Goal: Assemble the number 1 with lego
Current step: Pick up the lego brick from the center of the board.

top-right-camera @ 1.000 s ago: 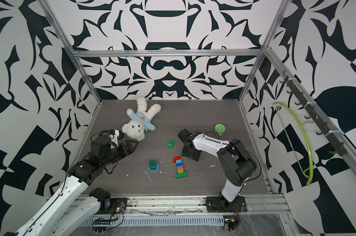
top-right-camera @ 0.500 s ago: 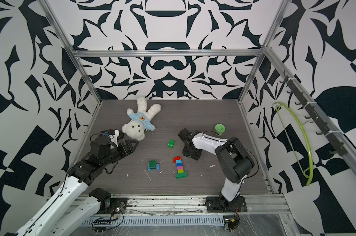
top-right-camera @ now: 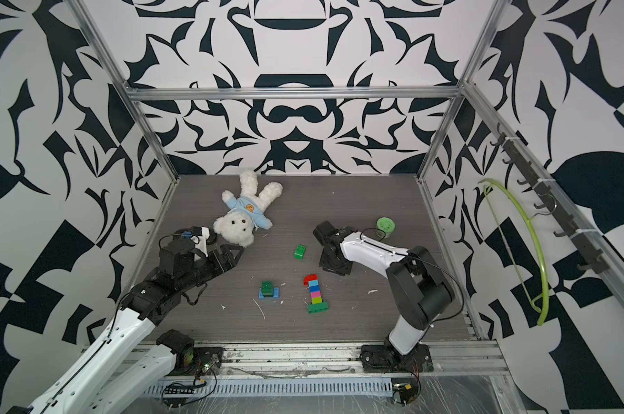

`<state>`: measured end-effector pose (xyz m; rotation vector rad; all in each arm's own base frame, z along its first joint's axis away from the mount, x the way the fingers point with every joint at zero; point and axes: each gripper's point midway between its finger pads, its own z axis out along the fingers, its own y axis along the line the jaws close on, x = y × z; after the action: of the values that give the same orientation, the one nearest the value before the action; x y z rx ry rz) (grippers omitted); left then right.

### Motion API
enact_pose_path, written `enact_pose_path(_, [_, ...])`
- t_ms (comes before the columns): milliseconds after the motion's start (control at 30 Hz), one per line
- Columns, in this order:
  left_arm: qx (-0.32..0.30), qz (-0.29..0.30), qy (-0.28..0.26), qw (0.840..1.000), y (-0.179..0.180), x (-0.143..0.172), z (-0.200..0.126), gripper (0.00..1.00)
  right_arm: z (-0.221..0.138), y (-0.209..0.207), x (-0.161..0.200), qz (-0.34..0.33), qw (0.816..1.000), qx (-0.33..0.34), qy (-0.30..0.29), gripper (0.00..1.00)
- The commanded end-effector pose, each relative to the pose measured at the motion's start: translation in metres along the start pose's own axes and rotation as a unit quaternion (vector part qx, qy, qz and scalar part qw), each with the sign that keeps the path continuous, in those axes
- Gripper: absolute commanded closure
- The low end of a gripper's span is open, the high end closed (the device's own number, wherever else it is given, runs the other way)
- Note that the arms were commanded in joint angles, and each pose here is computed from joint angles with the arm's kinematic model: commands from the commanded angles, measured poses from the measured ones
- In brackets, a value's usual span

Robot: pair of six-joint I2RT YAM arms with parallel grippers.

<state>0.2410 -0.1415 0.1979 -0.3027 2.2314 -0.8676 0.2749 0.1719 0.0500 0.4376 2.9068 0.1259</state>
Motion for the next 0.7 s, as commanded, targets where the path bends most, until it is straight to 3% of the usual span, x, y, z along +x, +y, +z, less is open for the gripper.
enact_pose_path(0, [0.013, 0.042, -0.026, 0.999, -0.008, -0.011, -0.004, 0.09, -0.043, 0.026, -0.01, -0.047, 0.995, -0.085, -0.034, 0.98])
enact_pose_path(133, [0.038, 0.105, -0.065, 0.992, -0.026, -0.028, -0.016, 0.07, -0.088, 0.061, -0.011, -0.107, 0.976, -0.185, -0.042, 1.0])
enact_pose_path(267, [0.077, 0.192, -0.112, 0.972, -0.051, -0.045, -0.031, 0.06, -0.135, 0.087, -0.005, -0.157, 0.949, -0.269, -0.041, 1.0])
enact_pose_path(433, [0.133, 0.323, -0.144, 0.926, -0.086, -0.049, -0.054, 0.04, -0.184, 0.11, 0.006, -0.197, 0.912, -0.358, -0.033, 1.0])
enact_pose_path(667, [0.213, 0.477, -0.133, 0.842, -0.122, -0.029, -0.075, 0.0, -0.234, 0.136, 0.031, -0.246, 0.852, -0.462, -0.003, 1.0])
